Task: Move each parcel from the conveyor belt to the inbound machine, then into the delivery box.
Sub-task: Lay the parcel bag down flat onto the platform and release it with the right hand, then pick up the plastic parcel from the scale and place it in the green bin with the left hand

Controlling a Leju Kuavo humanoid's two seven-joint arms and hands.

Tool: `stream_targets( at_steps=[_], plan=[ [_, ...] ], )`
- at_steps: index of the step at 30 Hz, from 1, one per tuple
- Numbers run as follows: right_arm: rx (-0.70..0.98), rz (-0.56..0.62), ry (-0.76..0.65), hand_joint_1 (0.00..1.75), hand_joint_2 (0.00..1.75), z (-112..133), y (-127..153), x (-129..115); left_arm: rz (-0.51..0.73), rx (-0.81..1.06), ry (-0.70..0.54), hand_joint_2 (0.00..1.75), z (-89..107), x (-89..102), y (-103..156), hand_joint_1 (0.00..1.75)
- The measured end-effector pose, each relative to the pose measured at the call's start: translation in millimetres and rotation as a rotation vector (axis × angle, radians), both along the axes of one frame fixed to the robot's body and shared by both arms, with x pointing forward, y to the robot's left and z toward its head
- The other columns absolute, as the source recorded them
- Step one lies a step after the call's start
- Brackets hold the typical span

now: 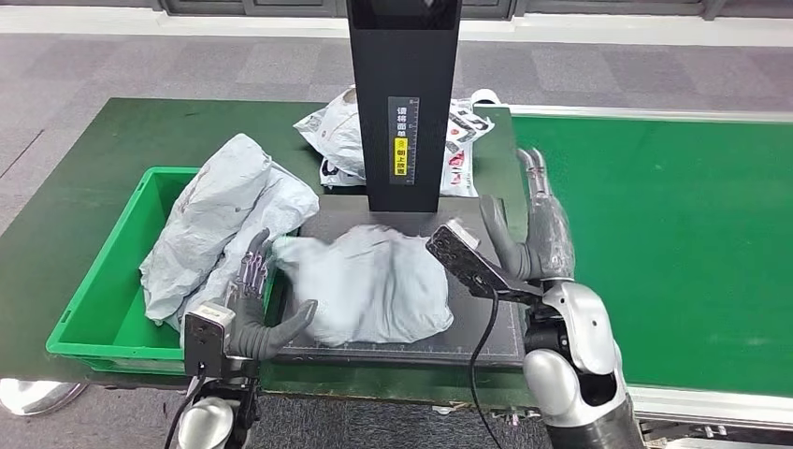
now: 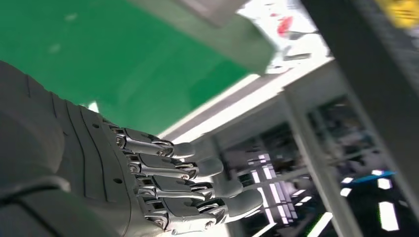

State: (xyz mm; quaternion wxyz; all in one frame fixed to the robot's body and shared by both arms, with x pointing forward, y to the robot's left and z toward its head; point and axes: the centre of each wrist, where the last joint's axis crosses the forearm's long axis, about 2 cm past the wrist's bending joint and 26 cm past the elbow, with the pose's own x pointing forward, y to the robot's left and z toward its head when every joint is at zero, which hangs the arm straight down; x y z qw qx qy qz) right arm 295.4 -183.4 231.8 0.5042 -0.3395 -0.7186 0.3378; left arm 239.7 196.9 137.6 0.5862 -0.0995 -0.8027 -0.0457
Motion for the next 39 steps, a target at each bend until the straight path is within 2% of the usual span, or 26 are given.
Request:
stream_targets(
  at_steps=[3, 7, 13, 16, 20, 24, 26, 32, 39],
  plan=[
    [-0.033, -0.011, 0.044, 0.0, 0.0, -6.6, -4.2, -3.5, -0.006, 0.0, -0.003, 1.75, 2.4, 1.9, -0.9, 0.0],
    [-0.086, 0.018, 0.19, 0.0, 0.0, -21.9, -13.2, 3.1, -0.04, -0.003, -0.008, 1.75, 6.1, 9.1, -3.0, 0.0],
    [-0.243, 0.064, 0.459, 0.0, 0.0, -71.8, -39.4, 48.7, -0.131, -0.015, -0.019, 1.75, 11.5, 29.4, -15.4, 0.0],
    [-0.249, 0.109, 0.534, 0.0, 0.0, -91.8, -57.3, 72.7, -0.166, -0.012, -0.018, 1.75, 12.1, 36.6, -22.1, 0.0],
    [-0.041, 0.194, 0.483, 0.0, 1.75, -97.7, -70.0, 86.1, -0.118, 0.084, -0.021, 1.75, 8.8, 34.8, -22.9, 0.0],
    [0.298, 0.288, 0.337, 0.0, 1.75, -76.4, -62.0, 77.0, 0.02, 0.49, -0.069, 1.75, 8.3, 26.5, -21.0, 0.0],
    [0.373, 0.32, 0.285, 0.0, 1.75, -62.2, -55.8, 70.0, 0.029, 0.609, -0.101, 1.75, 9.6, 23.3, -24.9, 0.0],
    [0.473, 0.413, 0.119, 0.0, 1.75, -38.9, -51.4, 53.3, 0.012, 0.763, -0.137, 1.75, 10.5, 20.6, -29.9, 0.0],
    [0.495, 0.436, 0.052, 0.0, 1.75, -27.1, -51.9, 42.4, -0.007, 0.808, -0.153, 1.75, 9.6, 20.5, -31.3, 0.0]
  ],
)
